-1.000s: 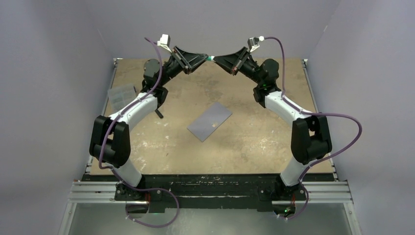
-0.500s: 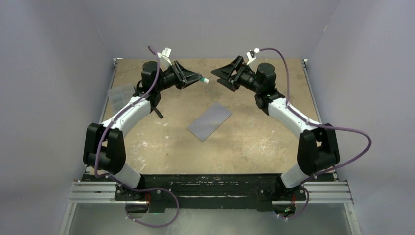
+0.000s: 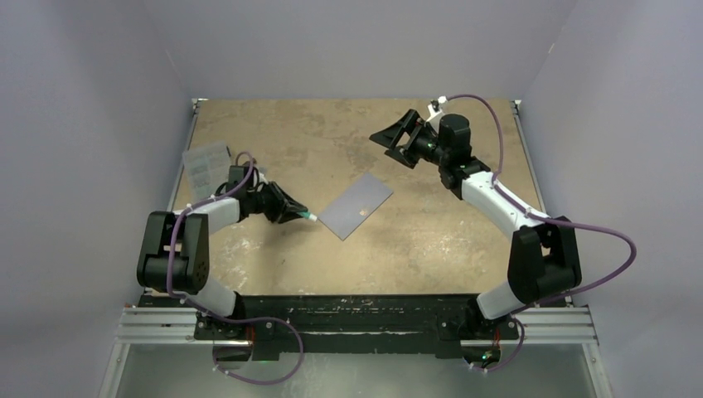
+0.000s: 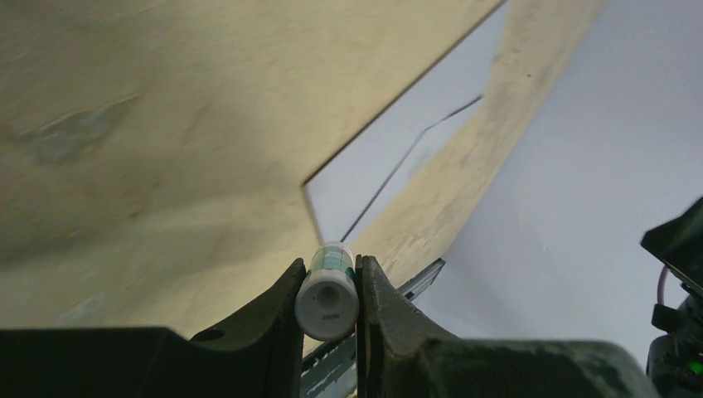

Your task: Place the letter into the envelope and seal it

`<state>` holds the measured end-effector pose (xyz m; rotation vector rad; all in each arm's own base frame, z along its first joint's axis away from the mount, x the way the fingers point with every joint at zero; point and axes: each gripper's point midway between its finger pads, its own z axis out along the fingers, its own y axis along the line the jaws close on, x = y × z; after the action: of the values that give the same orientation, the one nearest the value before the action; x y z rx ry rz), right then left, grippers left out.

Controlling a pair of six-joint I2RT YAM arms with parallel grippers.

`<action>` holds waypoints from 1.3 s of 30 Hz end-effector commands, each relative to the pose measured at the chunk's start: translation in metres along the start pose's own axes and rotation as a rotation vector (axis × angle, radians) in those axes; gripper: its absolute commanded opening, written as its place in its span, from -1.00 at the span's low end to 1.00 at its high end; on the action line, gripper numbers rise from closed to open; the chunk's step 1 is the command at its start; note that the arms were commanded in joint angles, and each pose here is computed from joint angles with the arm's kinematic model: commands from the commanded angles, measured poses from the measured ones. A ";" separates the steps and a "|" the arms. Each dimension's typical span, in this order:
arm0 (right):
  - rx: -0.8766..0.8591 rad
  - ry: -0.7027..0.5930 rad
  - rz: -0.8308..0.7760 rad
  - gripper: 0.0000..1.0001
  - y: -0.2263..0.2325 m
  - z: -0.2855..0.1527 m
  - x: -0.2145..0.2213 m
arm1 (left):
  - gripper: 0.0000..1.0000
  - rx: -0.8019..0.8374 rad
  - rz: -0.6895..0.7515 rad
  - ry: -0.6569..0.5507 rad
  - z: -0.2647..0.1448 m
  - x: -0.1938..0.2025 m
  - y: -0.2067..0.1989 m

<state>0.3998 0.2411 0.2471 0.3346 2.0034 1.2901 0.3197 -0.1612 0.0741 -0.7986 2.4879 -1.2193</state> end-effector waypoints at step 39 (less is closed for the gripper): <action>-0.078 0.092 -0.001 0.68 -0.002 0.020 0.002 | -0.09 -0.025 -0.456 -0.354 -0.035 -0.063 0.081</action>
<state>0.4061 0.2512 0.2130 0.3044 2.0979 1.3606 0.3167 -0.0725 0.0279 -1.5408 2.1063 -1.1270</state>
